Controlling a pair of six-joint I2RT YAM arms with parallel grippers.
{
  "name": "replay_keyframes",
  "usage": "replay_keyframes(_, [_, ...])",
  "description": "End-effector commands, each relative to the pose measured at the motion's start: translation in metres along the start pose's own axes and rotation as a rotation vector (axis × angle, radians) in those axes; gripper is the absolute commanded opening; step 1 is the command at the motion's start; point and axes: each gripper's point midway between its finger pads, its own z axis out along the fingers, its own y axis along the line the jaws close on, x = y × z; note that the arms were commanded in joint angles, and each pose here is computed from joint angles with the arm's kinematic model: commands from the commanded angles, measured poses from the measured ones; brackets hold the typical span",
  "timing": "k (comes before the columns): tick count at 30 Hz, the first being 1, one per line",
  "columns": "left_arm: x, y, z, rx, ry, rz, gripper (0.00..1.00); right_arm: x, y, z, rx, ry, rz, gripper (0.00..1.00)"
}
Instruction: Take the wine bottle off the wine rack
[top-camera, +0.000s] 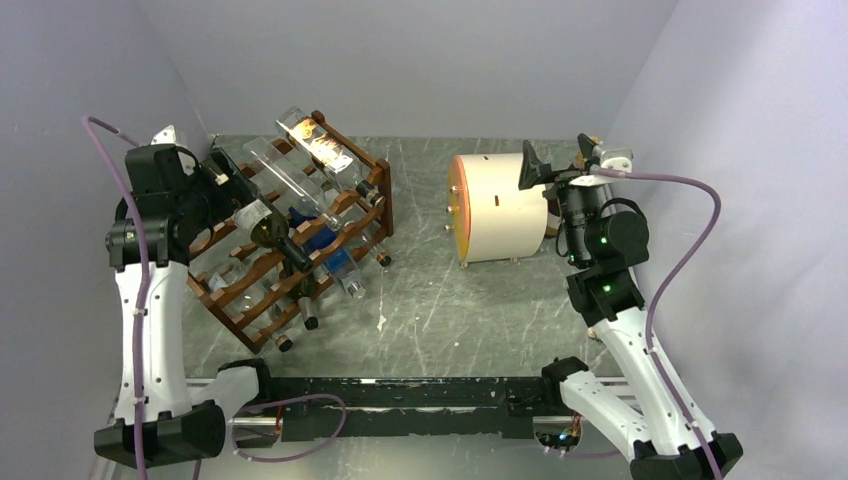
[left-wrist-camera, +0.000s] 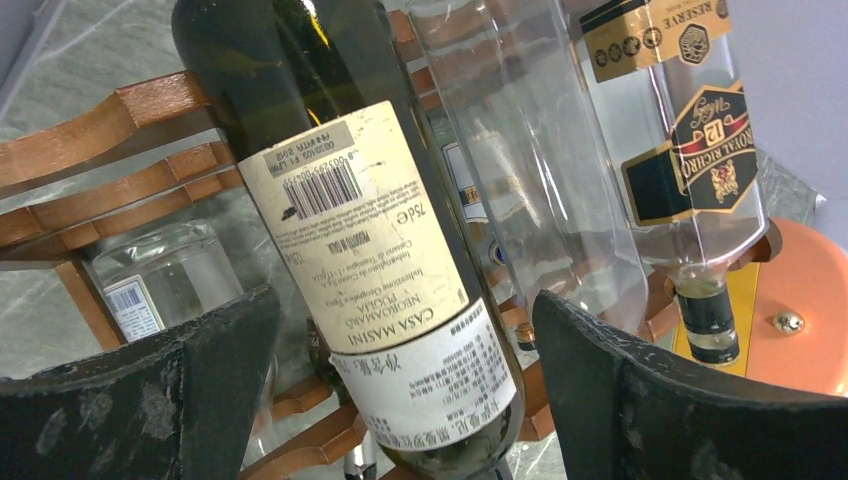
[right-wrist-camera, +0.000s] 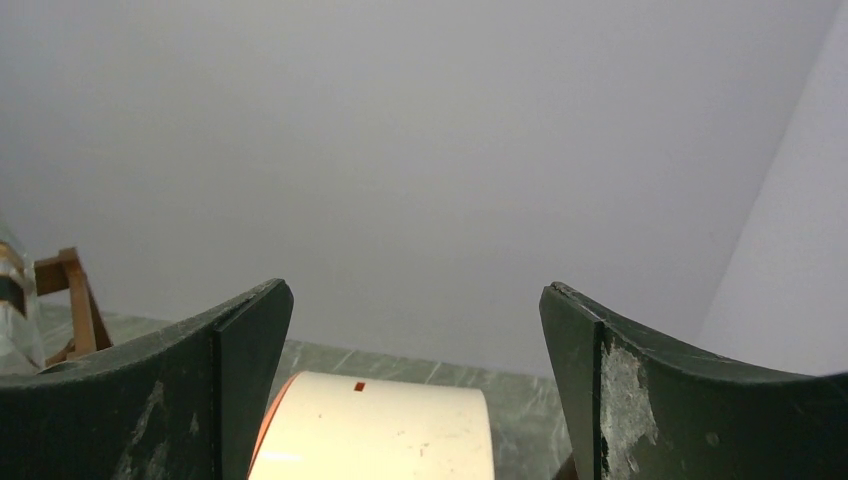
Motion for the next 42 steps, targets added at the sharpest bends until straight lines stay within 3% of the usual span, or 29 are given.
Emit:
replay_keyframes(1, [-0.003, -0.005, 0.014, 0.021, 0.002, -0.033, 0.99, 0.016, -0.019, -0.015, 0.144, 0.068, 0.118, 1.00])
replay_keyframes(9, [0.002, 0.012, 0.037, -0.069, 0.026, -0.059, 0.99, 0.047, -0.050, -0.028, 0.456, 0.132, 0.419, 1.00])
replay_keyframes(14, [0.012, 0.018, 0.052, -0.089, 0.058, -0.067, 1.00, 0.055, -0.041, -0.025, 0.425, 0.190, 0.436, 1.00])
replay_keyframes(19, [0.017, 0.018, 0.063, -0.078, 0.059, -0.089, 0.98, 0.028, -0.016, -0.032, 0.192, 0.138, 0.340, 1.00])
replay_keyframes(22, [0.020, 0.018, 0.067, -0.072, 0.060, -0.106, 0.95, 0.019, -0.011, -0.038, 0.155, 0.118, 0.357, 1.00])
replay_keyframes(25, [0.021, 0.018, 0.067, -0.067, 0.054, -0.113, 0.87, 0.018, -0.008, -0.038, 0.128, 0.124, 0.331, 1.00])
replay_keyframes(30, [0.010, 0.016, 0.052, -0.056, -0.016, -0.121, 0.62, 0.020, 0.009, -0.033, 0.025, 0.177, 0.292, 1.00])
replay_keyframes(34, [0.000, 0.009, 0.035, -0.018, -0.076, -0.127, 0.48, 0.017, 0.032, -0.030, -0.115, 0.161, 0.269, 1.00])
replay_keyframes(39, [-0.009, 0.003, 0.014, 0.008, -0.138, -0.143, 0.25, 0.016, 0.040, -0.027, -0.155, 0.166, 0.281, 1.00])
replay_keyframes(42, [-0.013, 0.000, 0.004, 0.027, -0.165, -0.149, 0.19, 0.018, 0.042, -0.026, -0.164, 0.173, 0.281, 1.00])
